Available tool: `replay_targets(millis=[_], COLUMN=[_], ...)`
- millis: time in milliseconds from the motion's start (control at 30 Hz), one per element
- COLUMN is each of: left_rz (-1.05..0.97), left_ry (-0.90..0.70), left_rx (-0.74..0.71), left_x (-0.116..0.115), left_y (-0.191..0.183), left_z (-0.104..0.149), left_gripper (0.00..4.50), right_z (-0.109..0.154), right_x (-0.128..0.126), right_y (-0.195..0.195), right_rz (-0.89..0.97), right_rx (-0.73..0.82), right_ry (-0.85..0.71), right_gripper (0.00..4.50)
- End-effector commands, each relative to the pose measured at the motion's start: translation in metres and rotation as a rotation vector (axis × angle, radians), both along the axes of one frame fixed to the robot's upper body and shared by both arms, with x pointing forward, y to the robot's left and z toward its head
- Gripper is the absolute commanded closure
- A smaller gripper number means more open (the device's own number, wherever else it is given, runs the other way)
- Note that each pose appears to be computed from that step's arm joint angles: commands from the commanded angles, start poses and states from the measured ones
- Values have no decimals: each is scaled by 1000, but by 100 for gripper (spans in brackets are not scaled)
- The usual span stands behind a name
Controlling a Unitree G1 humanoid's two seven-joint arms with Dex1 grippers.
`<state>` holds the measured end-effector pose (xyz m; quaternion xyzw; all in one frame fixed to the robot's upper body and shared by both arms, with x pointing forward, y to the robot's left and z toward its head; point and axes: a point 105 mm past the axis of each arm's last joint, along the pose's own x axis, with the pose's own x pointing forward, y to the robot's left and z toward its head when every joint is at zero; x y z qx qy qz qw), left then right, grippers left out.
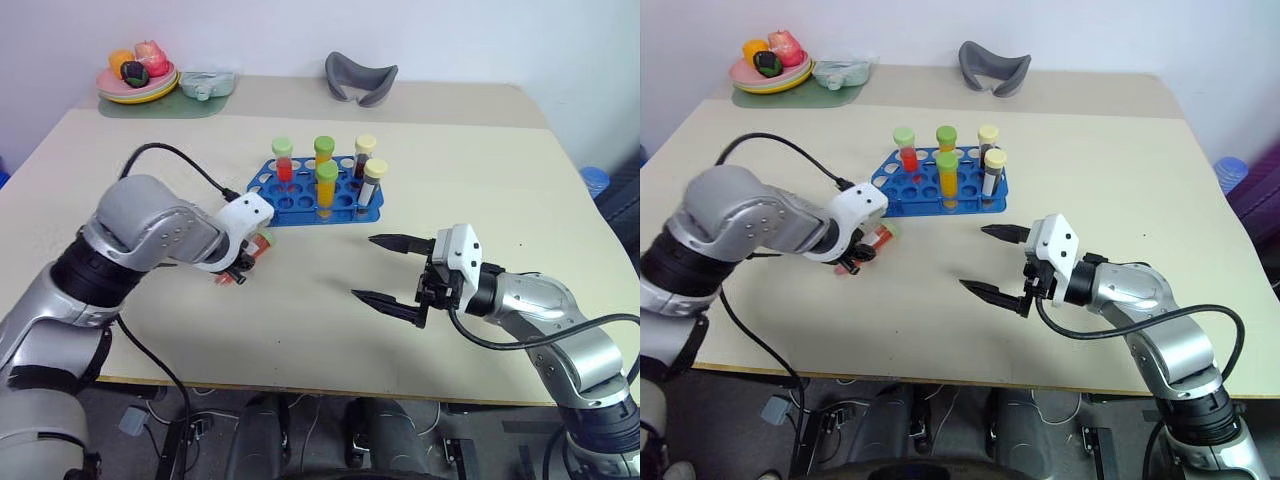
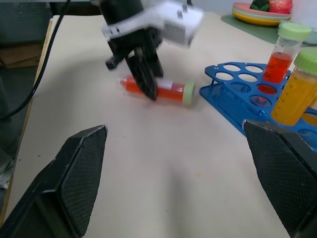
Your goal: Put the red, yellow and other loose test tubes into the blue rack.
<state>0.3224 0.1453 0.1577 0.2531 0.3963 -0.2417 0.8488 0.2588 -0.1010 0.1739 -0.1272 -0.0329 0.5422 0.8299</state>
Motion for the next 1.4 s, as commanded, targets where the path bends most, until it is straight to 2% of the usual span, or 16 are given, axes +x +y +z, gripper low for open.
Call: replay_targets(millis=[33, 67, 167, 233, 300, 367, 400, 500, 567, 667, 867, 1067, 1400], left_rz=[-127, -153, -293, -317, -256, -206, -130, 108, 105, 137, 46, 20, 16], left_ry=[-210, -238, -493, -596, -746, -866, -973, -1106, -1196, -1248, -1278, -1239, -1218], left_rx=[-146, -174, -326, -434, -612, -709, -747, -720, -702, -677, -687, -745, -720], left_x=[-15, -21, -36, -39, -31, -25, -15, 15, 20, 32, 51, 59, 70], left_y=[-14, -15, -23, -23, -21, -18, -13, -7, -16, -23, -47, -54, -63], left_z=[47, 52, 82, 92, 107, 117, 122, 108, 105, 92, 64, 46, 29], left_gripper=[367, 367, 367, 367, 367, 367, 367, 367, 367, 367, 367, 367, 367], right_z=[12, 12, 14, 17, 19, 20, 19, 13, 10, 6, -5, -9, -8], right_x=[-3, -3, 0, 4, 9, 12, 15, 21, 23, 26, 28, 28, 28], right_y=[3, 3, 4, 6, 9, 10, 12, 15, 15, 14, 9, 5, 4], right_rz=[23, 24, 25, 18, 2, -6, -18, -51, -68, -95, -134, -156, -171], right_rx=[14, 14, 24, 48, 84, 101, 120, 149, 157, 167, 170, 171, 183], right_ry=[-42, -41, -42, -47, -50, -50, -45, -32, -25, -20, -10, -14, -21], right_gripper=[0, 0, 0, 0, 0, 0, 0, 0, 0, 0, 0, 0, 0])
